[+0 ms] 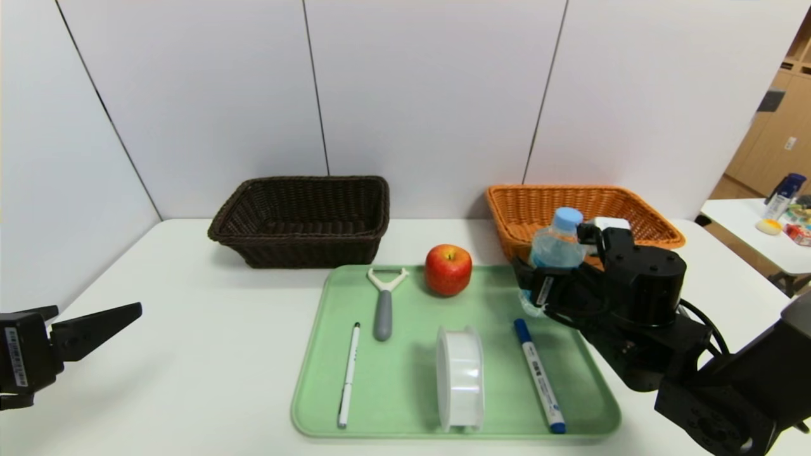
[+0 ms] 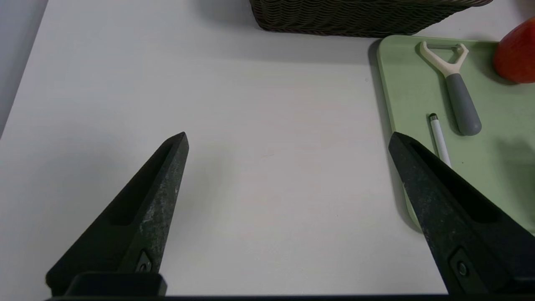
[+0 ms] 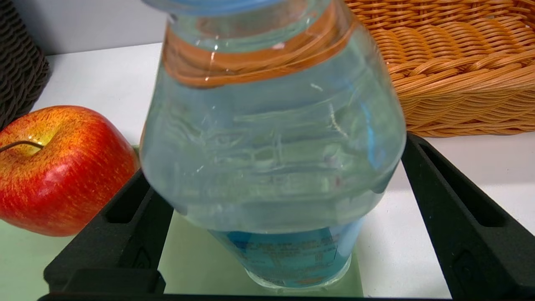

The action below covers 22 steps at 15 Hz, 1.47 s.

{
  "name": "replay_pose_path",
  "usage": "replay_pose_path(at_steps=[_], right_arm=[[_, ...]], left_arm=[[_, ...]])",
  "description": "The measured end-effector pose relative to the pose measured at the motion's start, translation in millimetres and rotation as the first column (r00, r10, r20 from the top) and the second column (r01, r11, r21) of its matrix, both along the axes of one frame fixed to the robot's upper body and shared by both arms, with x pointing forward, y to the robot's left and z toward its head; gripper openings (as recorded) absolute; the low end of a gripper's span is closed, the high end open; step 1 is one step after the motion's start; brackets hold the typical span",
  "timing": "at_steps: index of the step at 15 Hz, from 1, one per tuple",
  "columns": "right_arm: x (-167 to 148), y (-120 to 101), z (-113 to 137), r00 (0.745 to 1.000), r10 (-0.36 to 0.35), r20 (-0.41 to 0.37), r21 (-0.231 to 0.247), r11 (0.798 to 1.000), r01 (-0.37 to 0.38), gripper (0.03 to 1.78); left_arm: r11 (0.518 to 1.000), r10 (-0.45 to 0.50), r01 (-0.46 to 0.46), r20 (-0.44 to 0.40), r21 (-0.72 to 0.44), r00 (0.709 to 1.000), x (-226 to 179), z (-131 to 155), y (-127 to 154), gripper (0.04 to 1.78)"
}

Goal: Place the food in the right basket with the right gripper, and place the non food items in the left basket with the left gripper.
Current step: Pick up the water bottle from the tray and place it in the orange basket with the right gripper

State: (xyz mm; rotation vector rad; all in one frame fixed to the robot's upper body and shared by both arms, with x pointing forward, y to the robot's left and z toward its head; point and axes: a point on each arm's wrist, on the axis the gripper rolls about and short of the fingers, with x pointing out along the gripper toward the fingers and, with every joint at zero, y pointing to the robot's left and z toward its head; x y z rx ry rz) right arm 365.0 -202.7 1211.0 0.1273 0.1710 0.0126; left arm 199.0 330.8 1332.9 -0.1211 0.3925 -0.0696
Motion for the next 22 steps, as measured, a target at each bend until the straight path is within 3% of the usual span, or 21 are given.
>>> replay_pose_path(at_steps=[9, 13, 15, 22], right_arm=[[9, 4, -6, 1.000, -0.003, 0.015, 0.010, 1.000, 0.003, 1.71], [10, 5, -9, 1.000, -0.002, 0.010, 0.008, 1.000, 0.001, 1.11], [10, 5, -9, 1.000, -0.001, 0.013, 0.009, 1.000, 0.001, 0.91], [-6, 5, -7, 0.999, 0.033, 0.007, 0.008, 0.999, -0.033, 0.85]], left_arm=[[1.000, 0.000, 0.000, -0.011, -0.003, 1.000, 2, -2, 0, 1.69], [1.000, 0.000, 0.000, -0.017, -0.003, 1.000, 3, -3, 0, 1.69], [1.000, 0.000, 0.000, -0.019, -0.003, 1.000, 3, -3, 0, 1.69], [1.000, 0.000, 0.000, -0.025, -0.003, 1.000, 6, -3, 0, 1.69]])
